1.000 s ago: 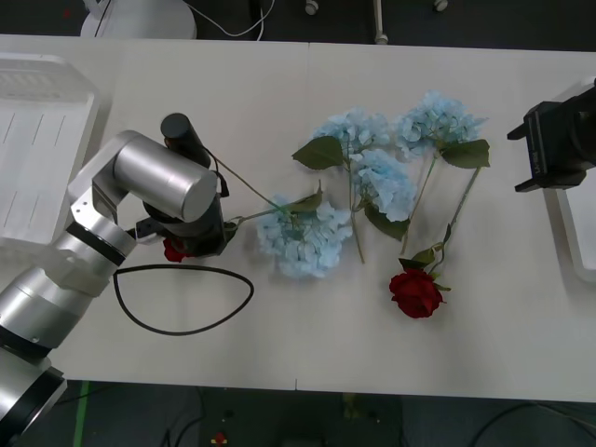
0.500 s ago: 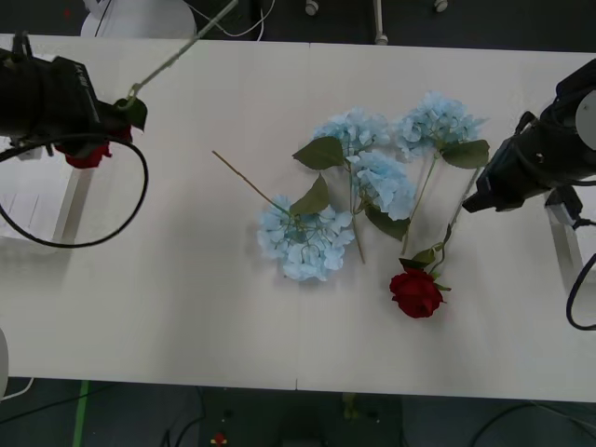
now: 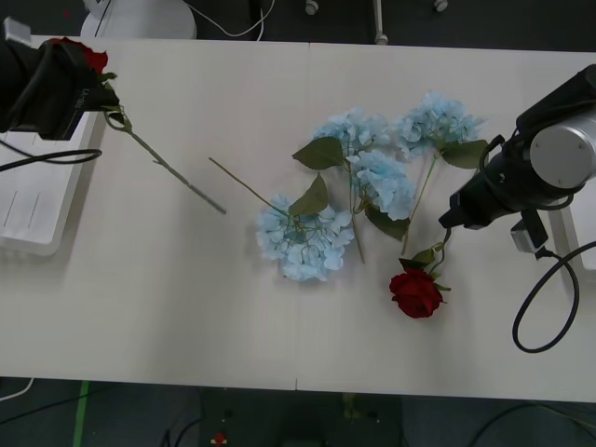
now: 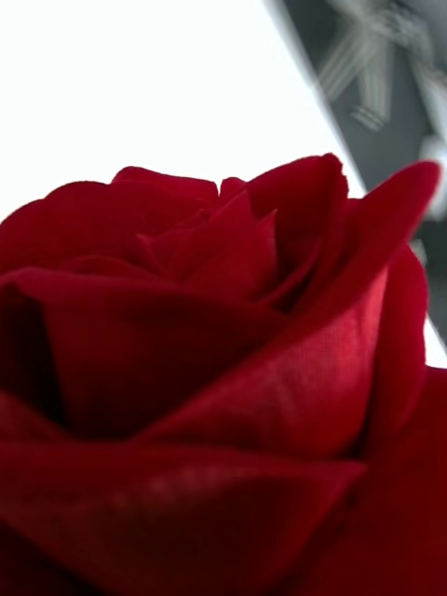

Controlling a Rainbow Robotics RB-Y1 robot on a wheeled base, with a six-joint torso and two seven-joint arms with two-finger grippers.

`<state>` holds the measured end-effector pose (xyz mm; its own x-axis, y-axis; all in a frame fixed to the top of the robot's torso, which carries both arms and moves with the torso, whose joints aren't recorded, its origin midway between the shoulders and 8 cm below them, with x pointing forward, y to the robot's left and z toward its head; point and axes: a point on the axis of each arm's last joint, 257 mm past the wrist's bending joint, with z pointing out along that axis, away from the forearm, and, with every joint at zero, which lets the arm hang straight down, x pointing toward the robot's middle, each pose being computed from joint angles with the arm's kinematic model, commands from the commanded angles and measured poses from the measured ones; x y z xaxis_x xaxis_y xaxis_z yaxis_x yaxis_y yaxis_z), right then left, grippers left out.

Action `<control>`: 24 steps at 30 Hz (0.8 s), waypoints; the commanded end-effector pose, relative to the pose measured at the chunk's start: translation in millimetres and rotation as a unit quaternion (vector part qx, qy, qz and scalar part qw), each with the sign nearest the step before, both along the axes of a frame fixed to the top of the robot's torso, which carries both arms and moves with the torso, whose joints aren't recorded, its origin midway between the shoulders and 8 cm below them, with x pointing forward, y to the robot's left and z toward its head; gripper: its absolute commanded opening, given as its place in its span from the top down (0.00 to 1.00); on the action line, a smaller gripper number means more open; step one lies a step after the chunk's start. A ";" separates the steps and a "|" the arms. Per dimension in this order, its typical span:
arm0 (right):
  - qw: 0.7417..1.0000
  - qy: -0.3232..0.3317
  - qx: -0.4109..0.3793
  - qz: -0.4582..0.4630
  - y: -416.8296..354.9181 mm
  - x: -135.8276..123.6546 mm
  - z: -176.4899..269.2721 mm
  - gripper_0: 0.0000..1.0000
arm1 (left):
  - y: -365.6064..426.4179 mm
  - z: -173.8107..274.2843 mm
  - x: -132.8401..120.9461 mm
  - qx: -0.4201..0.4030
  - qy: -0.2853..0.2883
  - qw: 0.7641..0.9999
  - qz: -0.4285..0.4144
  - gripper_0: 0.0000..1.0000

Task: Put the red flowers into the right box and the blue flowers into the left box

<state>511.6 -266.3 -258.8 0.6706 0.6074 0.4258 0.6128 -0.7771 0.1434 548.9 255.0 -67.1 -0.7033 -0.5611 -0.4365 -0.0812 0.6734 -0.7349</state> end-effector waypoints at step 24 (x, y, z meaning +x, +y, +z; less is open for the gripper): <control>0.999 -0.001 0.006 -0.033 26.9 -3.2 -39.6 0.17 | -247.8 53.3 -68.4 -0.033 -0.327 0.905 -0.270 1.00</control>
<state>507.3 -244.7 -295.9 0.7006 0.5680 0.4319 0.5658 -0.8110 0.1488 495.4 44.1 9.9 -0.3985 -0.2212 -0.8901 0.7350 0.5034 -0.4542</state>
